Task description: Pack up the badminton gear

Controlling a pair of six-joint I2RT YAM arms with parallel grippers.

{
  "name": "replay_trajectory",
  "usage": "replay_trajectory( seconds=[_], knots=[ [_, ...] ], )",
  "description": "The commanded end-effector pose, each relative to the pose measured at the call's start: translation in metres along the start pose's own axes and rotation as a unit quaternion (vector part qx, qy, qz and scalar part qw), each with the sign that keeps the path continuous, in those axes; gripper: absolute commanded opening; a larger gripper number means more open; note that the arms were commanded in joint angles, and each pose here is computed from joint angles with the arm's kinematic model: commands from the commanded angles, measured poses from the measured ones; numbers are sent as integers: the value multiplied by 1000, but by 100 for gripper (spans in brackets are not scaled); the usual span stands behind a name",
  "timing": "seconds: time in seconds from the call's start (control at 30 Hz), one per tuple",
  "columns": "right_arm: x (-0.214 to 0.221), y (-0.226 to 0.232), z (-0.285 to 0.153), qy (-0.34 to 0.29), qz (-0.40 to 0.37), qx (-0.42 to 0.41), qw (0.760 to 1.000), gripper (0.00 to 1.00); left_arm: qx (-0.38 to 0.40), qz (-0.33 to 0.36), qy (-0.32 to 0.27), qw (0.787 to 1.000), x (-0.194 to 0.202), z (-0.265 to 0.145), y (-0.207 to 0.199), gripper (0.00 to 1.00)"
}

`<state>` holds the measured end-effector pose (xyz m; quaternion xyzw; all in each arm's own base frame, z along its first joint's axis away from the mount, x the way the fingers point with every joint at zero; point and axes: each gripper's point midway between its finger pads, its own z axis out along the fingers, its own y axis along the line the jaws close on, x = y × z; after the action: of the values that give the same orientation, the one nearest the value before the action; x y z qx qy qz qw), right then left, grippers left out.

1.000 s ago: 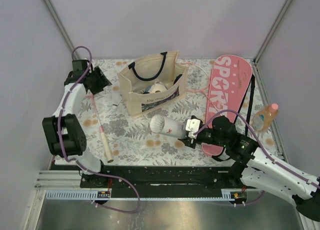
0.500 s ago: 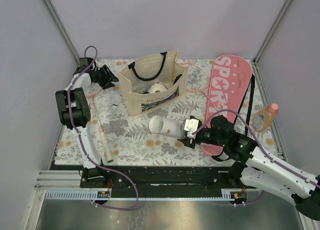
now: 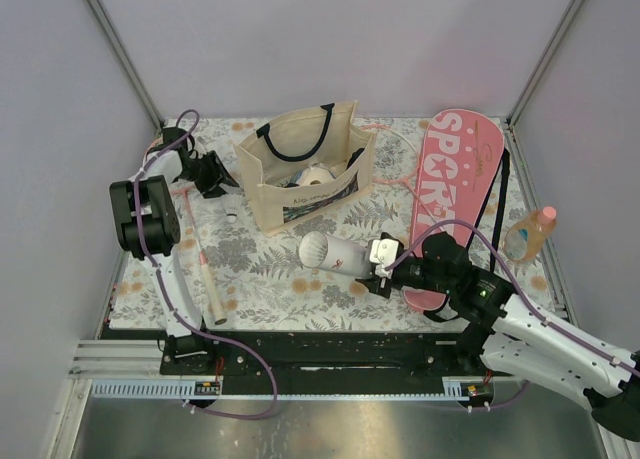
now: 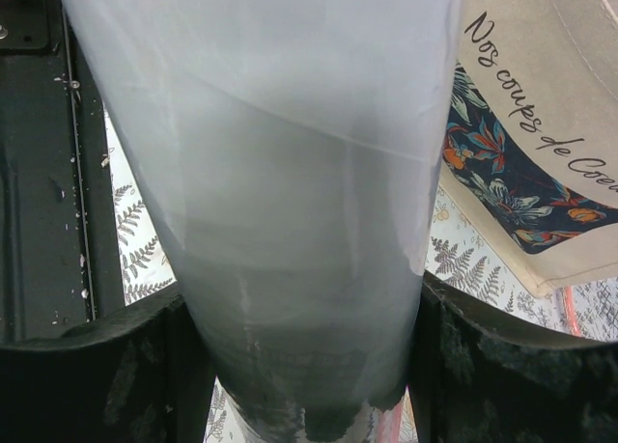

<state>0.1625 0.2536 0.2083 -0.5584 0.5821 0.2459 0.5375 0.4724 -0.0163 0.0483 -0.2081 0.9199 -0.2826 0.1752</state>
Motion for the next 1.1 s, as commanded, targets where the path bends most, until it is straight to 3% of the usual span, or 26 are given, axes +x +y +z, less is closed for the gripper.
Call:
replay_trajectory(
  seconds=[0.0,0.47,0.73,1.07],
  knots=[
    [-28,-5,-4,-57,-12,14,998,64,-33,34,-22,999,8,-43,-2,49],
    [-37,-2,-10,-82,-14,11,996,64,-79,20,9,997,83,-66,26,42],
    [-39,-2,-15,-88,-13,14,996,64,-70,31,-29,997,81,-84,14,0],
    [-30,-1,-12,-67,-17,11,998,64,-41,69,-118,990,86,-157,-36,0]
  ],
)
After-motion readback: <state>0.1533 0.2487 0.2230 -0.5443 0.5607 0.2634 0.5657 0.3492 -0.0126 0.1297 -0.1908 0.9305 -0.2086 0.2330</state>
